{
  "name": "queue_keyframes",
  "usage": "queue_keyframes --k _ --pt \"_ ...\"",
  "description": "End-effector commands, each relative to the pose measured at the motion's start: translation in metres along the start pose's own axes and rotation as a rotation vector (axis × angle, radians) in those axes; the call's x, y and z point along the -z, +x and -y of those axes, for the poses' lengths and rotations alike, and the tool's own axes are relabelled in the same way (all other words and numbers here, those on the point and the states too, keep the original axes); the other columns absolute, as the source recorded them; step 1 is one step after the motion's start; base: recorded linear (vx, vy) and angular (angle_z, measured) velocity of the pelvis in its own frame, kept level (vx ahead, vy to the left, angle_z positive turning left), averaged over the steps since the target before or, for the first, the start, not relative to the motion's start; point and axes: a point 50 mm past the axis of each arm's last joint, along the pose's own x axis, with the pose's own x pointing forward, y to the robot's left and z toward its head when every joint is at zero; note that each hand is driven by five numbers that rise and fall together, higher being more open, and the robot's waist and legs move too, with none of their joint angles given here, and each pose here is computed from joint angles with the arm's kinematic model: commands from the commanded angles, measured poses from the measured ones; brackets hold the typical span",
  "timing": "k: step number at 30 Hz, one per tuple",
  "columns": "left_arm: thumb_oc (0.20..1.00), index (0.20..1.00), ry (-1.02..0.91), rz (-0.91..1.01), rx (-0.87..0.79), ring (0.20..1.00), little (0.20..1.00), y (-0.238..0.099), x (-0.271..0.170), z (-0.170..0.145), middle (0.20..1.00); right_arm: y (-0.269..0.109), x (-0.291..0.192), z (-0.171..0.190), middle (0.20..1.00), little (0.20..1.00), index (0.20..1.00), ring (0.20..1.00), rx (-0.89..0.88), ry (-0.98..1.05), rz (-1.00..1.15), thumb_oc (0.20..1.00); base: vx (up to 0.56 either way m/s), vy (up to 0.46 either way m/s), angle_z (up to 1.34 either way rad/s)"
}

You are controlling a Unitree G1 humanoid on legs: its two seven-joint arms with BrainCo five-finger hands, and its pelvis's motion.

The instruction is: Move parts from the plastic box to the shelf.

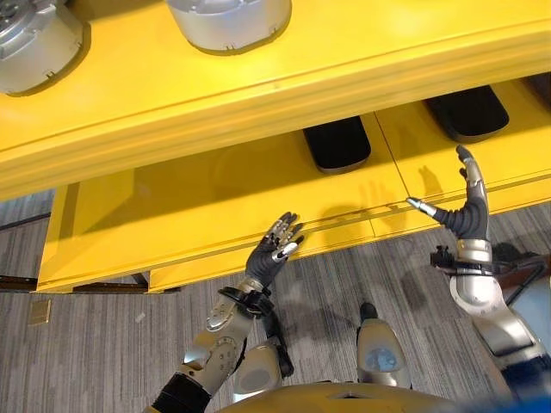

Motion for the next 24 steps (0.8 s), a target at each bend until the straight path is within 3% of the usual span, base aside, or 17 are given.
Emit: queue_keyframes --k 1,15,20,24 --pt "1.000 1.000 0.165 0.059 0.203 1.000 1.000 -0.005 -0.019 0.011 1.000 0.018 -0.019 0.011 1.000 1.000 1.000 1.000 0.079 0.055 0.120 1.000 -0.04 0.119 -0.02" --pt "1.000 1.000 0.302 -0.041 0.526 1.000 1.000 0.013 -0.024 0.036 1.000 0.030 0.027 0.025 1.000 1.000 1.000 1.000 0.217 0.180 -0.250 1.000 -0.01 0.158 -0.04" --pt "1.000 1.000 0.311 -0.033 0.494 1.000 1.000 0.024 -0.024 0.040 1.000 0.039 0.027 0.022 1.000 1.000 1.000 1.000 0.208 0.195 -0.254 1.000 -0.06 0.129 -0.42" --pt "1.000 1.000 0.377 -0.060 0.444 1.000 1.000 0.020 -0.011 0.037 1.000 0.048 0.021 0.009 1.000 1.000 1.000 1.000 0.195 0.223 -0.243 1.000 -0.09 -0.034 -1.38"
